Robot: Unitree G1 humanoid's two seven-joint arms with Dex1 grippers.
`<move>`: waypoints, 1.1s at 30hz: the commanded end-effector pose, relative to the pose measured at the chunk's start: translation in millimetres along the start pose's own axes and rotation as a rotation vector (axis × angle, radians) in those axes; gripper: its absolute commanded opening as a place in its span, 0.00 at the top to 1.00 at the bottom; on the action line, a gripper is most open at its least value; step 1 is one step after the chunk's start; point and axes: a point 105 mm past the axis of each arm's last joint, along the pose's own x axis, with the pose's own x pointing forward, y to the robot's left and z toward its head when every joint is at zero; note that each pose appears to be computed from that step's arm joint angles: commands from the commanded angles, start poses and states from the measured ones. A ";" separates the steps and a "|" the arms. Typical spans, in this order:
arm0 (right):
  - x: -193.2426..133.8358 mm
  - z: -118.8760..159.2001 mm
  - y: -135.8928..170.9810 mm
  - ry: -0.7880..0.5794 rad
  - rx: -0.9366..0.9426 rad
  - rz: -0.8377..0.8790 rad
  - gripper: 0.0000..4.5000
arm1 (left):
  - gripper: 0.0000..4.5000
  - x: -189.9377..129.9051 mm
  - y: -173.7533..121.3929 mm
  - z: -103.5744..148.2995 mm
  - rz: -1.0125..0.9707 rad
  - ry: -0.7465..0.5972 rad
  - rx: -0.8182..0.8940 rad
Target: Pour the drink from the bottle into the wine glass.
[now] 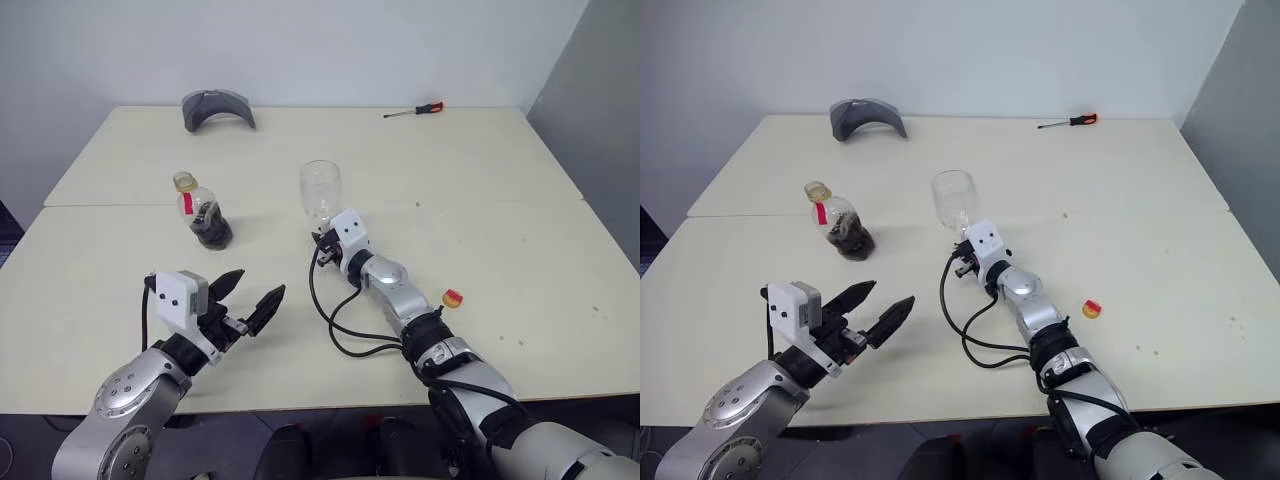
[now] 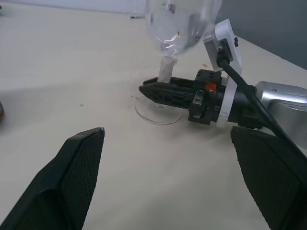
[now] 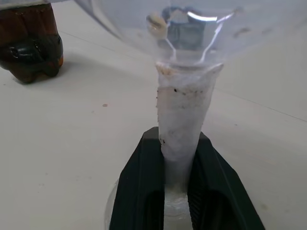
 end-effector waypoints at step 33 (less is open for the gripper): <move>-229.8 85.2 -2.9 -0.070 -0.017 0.396 0.01 | 0.00 15.8 79.9 9.8 0.425 -0.092 0.082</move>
